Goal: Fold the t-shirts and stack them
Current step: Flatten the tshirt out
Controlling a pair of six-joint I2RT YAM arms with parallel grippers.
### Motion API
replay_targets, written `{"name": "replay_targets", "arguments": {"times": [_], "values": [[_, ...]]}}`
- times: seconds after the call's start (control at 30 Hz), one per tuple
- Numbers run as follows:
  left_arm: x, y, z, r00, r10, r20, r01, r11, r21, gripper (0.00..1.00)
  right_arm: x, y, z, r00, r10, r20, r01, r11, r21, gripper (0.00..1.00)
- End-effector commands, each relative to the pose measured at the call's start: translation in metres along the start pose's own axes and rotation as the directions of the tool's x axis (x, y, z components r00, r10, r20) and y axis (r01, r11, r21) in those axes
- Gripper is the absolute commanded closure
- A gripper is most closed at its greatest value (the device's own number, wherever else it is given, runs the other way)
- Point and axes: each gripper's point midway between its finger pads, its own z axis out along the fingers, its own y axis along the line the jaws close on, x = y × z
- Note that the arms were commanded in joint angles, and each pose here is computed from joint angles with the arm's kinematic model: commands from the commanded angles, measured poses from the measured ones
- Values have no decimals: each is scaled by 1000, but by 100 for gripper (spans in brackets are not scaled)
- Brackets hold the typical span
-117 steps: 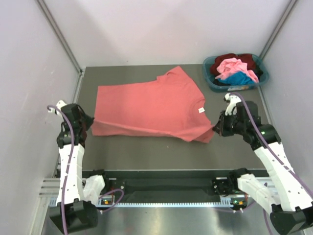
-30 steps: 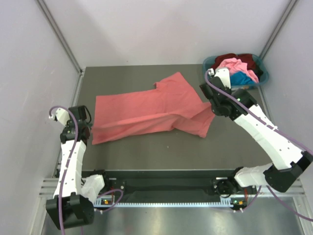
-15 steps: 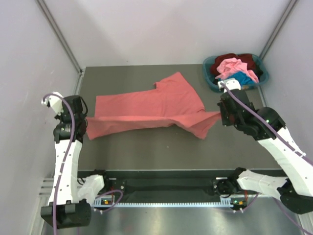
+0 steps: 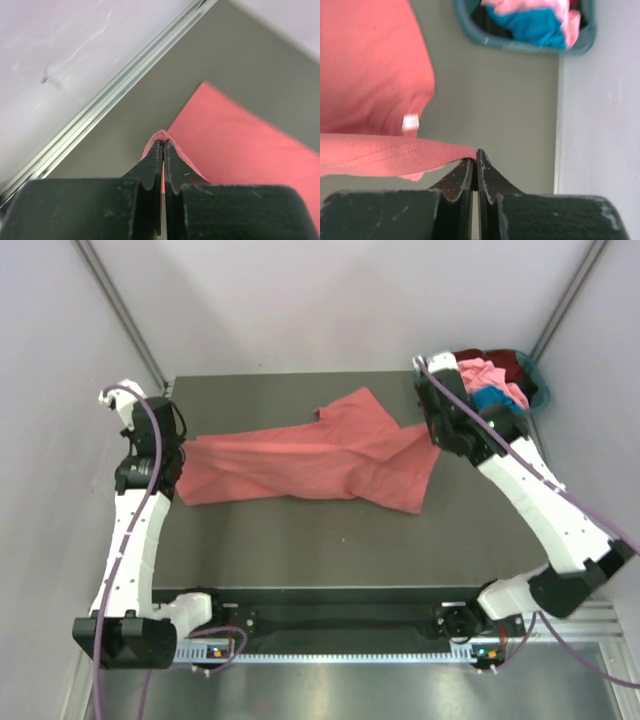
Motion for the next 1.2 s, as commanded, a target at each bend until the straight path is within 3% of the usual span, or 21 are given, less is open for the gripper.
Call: {"name": "replay_targets", "arguments": {"times": [0.0,0.17,0.2,0.27,0.3,0.33,0.37,0.4,0.43,0.57,0.67,0.77,0.8,0.87,0.93,1.03,1.1,1.13,1.17], "values": [[-87,-32,-18,968,-152,199,124,981,146,100,-84,-41,-10,976,81,202,-107,987,120,100],[-166,-42,-66,907,-303,292,222,935,278,100,-157,-88,-77,873,174,456,-244,965,98,100],[-177,-42,-77,891,-331,310,234,921,311,100,-167,-103,-103,810,231,538,-307,950,55,100],[-207,-34,-117,833,-423,357,269,873,407,100,-173,-108,-128,741,284,608,-328,944,-41,100],[-215,-30,-130,814,-449,367,277,857,434,100,-173,-129,-167,636,351,687,-378,918,-120,100],[-231,-19,-157,773,-498,393,293,830,476,100,-175,-127,-185,580,390,715,-356,911,-208,100],[-234,-14,-169,763,-517,387,304,816,492,100,-171,-124,-193,555,406,726,-330,908,-257,100],[-241,-3,-187,738,-544,398,311,799,514,100,-164,-142,-233,445,452,773,-324,886,-331,100],[-250,5,-207,713,-569,409,312,780,542,100,-161,-139,-251,400,482,780,-276,875,-399,100],[-268,33,-267,634,-641,432,297,718,629,100,-127,-167,-321,236,544,805,-199,838,-508,100],[-279,57,-310,561,-702,439,292,664,688,100,-111,-186,-360,143,588,796,-182,807,-563,100],[-289,65,-334,544,-721,429,278,638,719,100,-99,-207,-388,96,579,810,-188,809,-557,100],[-289,59,-331,565,-710,420,273,642,716,100,-99,-211,-393,89,576,813,-189,811,-554,100],[-298,67,-346,537,-724,433,262,631,730,100,-94,-222,-406,56,560,827,-195,818,-541,100],[-304,72,-348,520,-717,465,257,650,715,100,-98,-226,-403,65,514,855,-210,845,-492,100],[-305,68,-328,541,-671,507,262,708,656,100,-112,-225,-381,134,446,885,-249,879,-406,100],[-303,57,-308,575,-635,516,256,739,623,100,-130,-213,-352,216,394,893,-255,906,-338,100],[-294,42,-283,625,-589,512,242,770,590,100,-135,-214,-337,262,343,902,-275,922,-271,100],[-293,30,-272,642,-573,509,220,773,595,100,-149,-196,-303,347,304,887,-262,940,-220,100]]}}
